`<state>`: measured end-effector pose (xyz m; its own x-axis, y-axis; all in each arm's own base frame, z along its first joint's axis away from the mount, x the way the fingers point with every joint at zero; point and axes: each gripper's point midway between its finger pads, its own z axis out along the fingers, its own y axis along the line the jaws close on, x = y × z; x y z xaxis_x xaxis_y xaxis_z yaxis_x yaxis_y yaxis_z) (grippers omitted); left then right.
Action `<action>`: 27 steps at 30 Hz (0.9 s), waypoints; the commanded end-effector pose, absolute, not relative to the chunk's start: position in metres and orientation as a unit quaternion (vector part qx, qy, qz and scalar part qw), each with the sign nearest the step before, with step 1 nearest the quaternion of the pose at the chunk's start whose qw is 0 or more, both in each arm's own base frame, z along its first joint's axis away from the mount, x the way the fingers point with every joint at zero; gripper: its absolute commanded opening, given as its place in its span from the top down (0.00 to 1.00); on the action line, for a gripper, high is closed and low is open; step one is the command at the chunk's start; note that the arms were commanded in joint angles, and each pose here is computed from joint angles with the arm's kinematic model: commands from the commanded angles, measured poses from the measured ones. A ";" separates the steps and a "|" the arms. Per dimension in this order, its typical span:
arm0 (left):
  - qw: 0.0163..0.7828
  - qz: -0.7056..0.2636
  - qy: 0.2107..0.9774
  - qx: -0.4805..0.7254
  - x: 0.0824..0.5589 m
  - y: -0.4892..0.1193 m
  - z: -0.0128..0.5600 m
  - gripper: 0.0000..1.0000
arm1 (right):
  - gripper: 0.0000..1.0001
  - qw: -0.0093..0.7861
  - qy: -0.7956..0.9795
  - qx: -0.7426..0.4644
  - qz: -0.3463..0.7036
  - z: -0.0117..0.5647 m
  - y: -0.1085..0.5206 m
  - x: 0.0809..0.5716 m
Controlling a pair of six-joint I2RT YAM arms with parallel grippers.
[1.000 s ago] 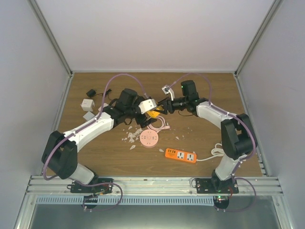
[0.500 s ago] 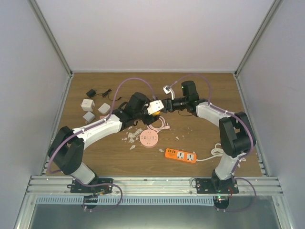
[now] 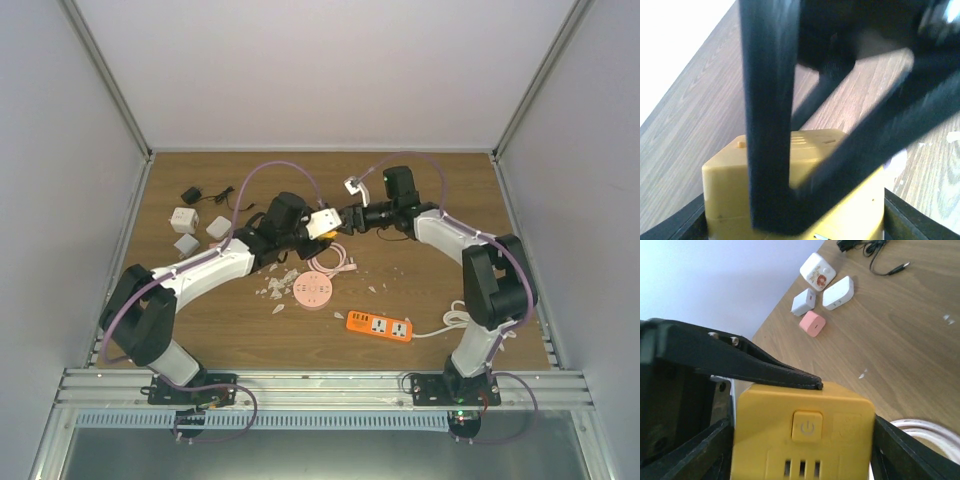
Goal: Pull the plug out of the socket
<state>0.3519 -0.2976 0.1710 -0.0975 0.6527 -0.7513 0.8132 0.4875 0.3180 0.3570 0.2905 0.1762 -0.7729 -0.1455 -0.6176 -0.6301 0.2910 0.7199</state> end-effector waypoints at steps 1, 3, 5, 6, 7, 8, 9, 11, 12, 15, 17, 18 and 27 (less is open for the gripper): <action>0.443 -0.106 0.745 0.486 0.356 -0.282 0.170 0.65 | 0.26 0.274 0.757 -0.307 0.507 0.190 0.273 0.373; 0.440 -0.110 0.751 0.480 0.359 -0.278 0.168 0.66 | 0.24 0.288 0.759 -0.316 0.490 0.193 0.263 0.378; 0.437 -0.111 0.759 0.470 0.364 -0.270 0.167 0.66 | 0.23 0.300 0.766 -0.324 0.468 0.194 0.256 0.381; 0.435 -0.112 0.763 0.465 0.366 -0.266 0.166 0.67 | 0.22 0.308 0.770 -0.333 0.449 0.192 0.252 0.383; 0.434 -0.113 0.766 0.460 0.369 -0.261 0.167 0.67 | 0.21 0.314 0.772 -0.342 0.435 0.191 0.250 0.384; 0.432 -0.117 0.770 0.454 0.371 -0.257 0.167 0.68 | 0.21 0.318 0.774 -0.353 0.419 0.189 0.247 0.384; 0.433 -0.121 0.774 0.447 0.373 -0.252 0.169 0.68 | 0.21 0.321 0.777 -0.363 0.403 0.185 0.245 0.385; 0.435 -0.130 0.780 0.430 0.378 -0.241 0.171 0.68 | 0.21 0.320 0.787 -0.377 0.369 0.175 0.239 0.388; 0.436 -0.135 0.785 0.420 0.380 -0.234 0.172 0.68 | 0.22 0.318 0.789 -0.387 0.356 0.169 0.236 0.390; 0.439 -0.150 0.789 0.403 0.383 -0.222 0.174 0.68 | 0.23 0.301 0.799 -0.410 0.321 0.146 0.231 0.393; 0.439 -0.153 0.792 0.396 0.385 -0.215 0.175 0.67 | 0.24 0.280 0.809 -0.420 0.302 0.130 0.232 0.393; 0.440 -0.155 0.792 0.394 0.385 -0.213 0.175 0.67 | 0.24 0.272 0.812 -0.426 0.292 0.122 0.233 0.393; 0.443 -0.180 0.791 0.382 0.386 -0.208 0.183 0.66 | 0.25 0.232 0.819 -0.487 0.194 0.068 0.259 0.390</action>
<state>0.3860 -0.2010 0.1554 -0.3753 0.4961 -0.7830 0.7489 0.6601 0.0593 0.3871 0.2503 0.0803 -0.4913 -0.6113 -0.6205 -0.8563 0.4692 0.2158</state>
